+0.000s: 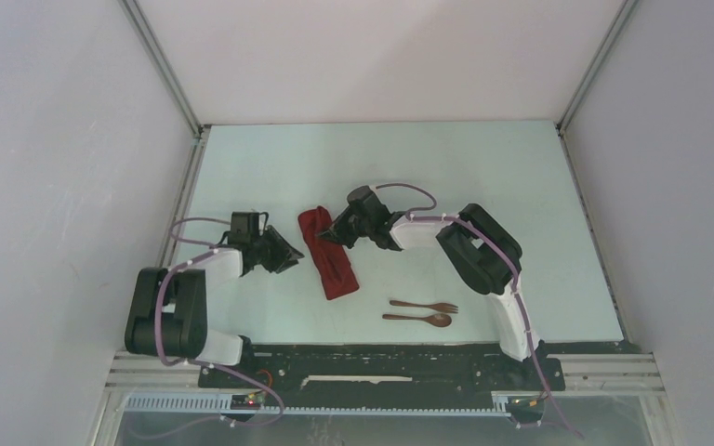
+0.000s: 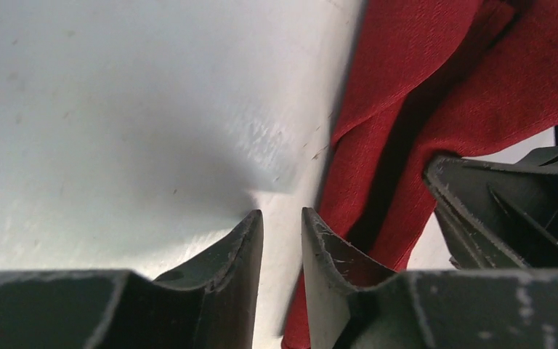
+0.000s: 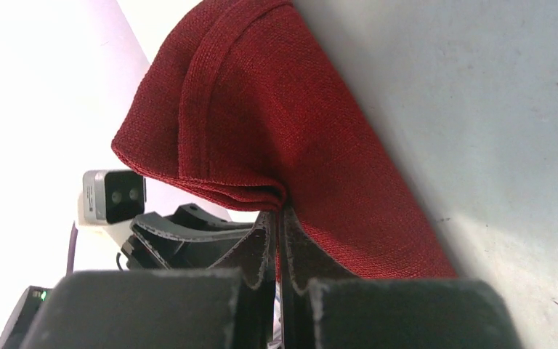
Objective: Fold the napkin into a case and place the utensils inside
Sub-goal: Fold the 2/3-rectangle-folded napkin at the center of the board.
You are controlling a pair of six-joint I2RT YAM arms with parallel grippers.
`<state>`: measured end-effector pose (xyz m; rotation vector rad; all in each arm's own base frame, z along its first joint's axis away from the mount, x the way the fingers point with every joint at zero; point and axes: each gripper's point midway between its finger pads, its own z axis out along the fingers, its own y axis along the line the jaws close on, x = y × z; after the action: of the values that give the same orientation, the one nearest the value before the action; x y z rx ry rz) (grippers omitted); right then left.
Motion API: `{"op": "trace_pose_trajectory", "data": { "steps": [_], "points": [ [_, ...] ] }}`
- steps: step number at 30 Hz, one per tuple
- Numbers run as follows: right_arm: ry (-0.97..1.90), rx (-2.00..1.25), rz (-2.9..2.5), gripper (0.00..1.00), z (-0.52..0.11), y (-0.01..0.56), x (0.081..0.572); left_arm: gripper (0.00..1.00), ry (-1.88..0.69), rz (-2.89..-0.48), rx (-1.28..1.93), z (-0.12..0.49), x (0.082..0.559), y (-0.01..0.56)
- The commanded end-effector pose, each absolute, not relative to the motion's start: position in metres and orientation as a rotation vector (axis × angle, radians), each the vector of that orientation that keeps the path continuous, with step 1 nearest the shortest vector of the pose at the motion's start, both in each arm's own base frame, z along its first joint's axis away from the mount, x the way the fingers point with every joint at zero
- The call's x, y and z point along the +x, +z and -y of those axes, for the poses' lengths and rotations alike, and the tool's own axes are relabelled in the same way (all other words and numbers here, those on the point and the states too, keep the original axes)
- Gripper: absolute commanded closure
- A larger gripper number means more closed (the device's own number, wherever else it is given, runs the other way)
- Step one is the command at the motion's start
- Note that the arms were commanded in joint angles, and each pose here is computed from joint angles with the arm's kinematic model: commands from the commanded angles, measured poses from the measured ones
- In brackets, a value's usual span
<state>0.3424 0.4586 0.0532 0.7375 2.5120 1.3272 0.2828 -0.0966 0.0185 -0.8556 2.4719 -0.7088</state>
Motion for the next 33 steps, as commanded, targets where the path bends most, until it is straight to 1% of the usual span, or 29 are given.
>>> {"op": "trace_pose_trajectory", "data": {
  "steps": [1,6,12,16,19,22,24,27,30,33],
  "points": [
    [1.397,0.684,-2.489,1.00,-0.462,0.061,0.343,0.64,-0.719,-2.505,-0.824,0.097,0.289,0.013],
    [1.441,0.645,-2.520,1.00,-0.472,0.055,0.331,0.60,-0.682,-2.520,-0.813,0.095,0.296,0.010],
    [1.413,0.635,-2.550,1.00,-0.470,0.040,0.328,0.58,-0.681,-2.599,-0.822,0.100,0.292,-0.006],
    [1.419,0.629,-2.551,1.00,-0.471,0.039,0.328,0.61,-0.619,-2.622,-0.799,0.099,0.292,-0.008],
    [1.432,0.621,-2.554,1.00,-0.473,0.039,0.327,0.66,-0.596,-2.630,-0.796,0.099,0.291,-0.009],
    [1.442,0.625,-2.567,1.00,-0.474,0.034,0.324,0.68,-0.563,-2.637,-0.795,0.096,0.288,-0.010],
    [1.454,0.624,-2.575,0.96,-0.477,0.031,0.321,0.67,-0.521,-2.626,-0.789,0.090,0.286,-0.006],
    [1.446,0.575,-2.574,0.85,-0.478,0.030,0.319,0.65,-0.473,-2.593,-0.775,0.082,0.283,0.006],
    [1.461,0.463,-2.552,0.76,-0.479,0.033,0.319,0.66,-0.489,-2.548,-0.757,0.082,0.281,0.029],
    [1.515,0.324,-2.518,0.71,-0.482,0.041,0.317,0.62,-0.532,-2.484,-0.742,0.082,0.283,0.056]
  ]
}}
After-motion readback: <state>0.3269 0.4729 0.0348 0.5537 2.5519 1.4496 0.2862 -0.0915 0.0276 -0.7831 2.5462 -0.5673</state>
